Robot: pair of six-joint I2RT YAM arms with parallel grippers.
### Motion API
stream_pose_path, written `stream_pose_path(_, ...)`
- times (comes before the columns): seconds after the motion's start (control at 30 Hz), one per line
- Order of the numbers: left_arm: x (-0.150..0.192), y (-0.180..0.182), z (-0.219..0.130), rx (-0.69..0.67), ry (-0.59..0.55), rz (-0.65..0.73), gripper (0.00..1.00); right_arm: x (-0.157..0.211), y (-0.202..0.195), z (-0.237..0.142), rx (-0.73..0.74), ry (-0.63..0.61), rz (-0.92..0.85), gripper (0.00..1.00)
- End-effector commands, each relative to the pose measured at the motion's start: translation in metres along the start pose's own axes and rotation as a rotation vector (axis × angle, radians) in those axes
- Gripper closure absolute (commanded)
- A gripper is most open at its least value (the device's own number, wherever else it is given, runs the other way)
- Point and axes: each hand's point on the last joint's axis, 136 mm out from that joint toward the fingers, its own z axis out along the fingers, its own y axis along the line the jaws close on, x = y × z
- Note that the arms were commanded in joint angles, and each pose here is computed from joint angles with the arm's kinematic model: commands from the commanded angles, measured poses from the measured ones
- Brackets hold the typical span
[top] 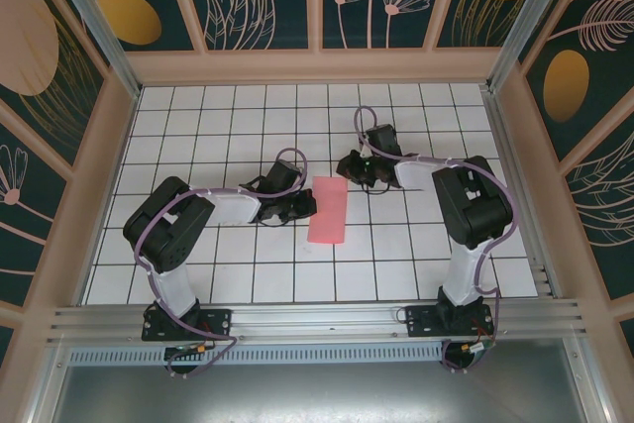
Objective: Fold a paper plane with a square sheet of paper (pick it up from the middle)
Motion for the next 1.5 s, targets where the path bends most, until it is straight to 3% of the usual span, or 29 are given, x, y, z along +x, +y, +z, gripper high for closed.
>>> stream_pose_path(0.0, 0.033, 0.046, 0.005, -0.162, 0.092, -0.025, 1.00, 0.003, -0.001, 0.004, -0.003, 0.028, 0.002, 0.84)
stream_pose_path(0.5, 0.033, 0.046, 0.004, -0.164, 0.091, -0.024, 1.00, 0.024, -0.062, 0.021, 0.205, 0.069, 0.086, 0.84)
stream_pose_path(0.57, 0.034, 0.046, 0.003, -0.162, 0.092, -0.023, 1.00, 0.027, -0.079, 0.020, 0.282, 0.079, 0.148, 0.84)
stream_pose_path(0.63, 0.033, 0.046, 0.003, -0.163, 0.088, -0.023, 1.00, 0.032, -0.084, 0.021, 0.256, 0.079, 0.194, 0.85)
stream_pose_path(0.77, 0.035, 0.047, 0.004, -0.162, 0.092, -0.029, 1.00, 0.035, -0.064, 0.020, 0.111, 0.046, 0.172, 0.84)
stream_pose_path(0.97, 0.034, 0.046, 0.002, -0.162, 0.090, -0.023, 1.00, 0.001, -0.002, -0.008, -0.130, -0.014, 0.129, 0.84)
stream_pose_path(1.13, 0.034, 0.047, 0.003, -0.161, 0.088, -0.025, 1.00, -0.004, 0.019, -0.022, -0.127, -0.022, 0.103, 0.83)
stream_pose_path(1.47, 0.033, 0.045, 0.004, -0.158, 0.091, -0.025, 1.00, 0.036, -0.001, -0.007, -0.030, 0.044, 0.095, 0.83)
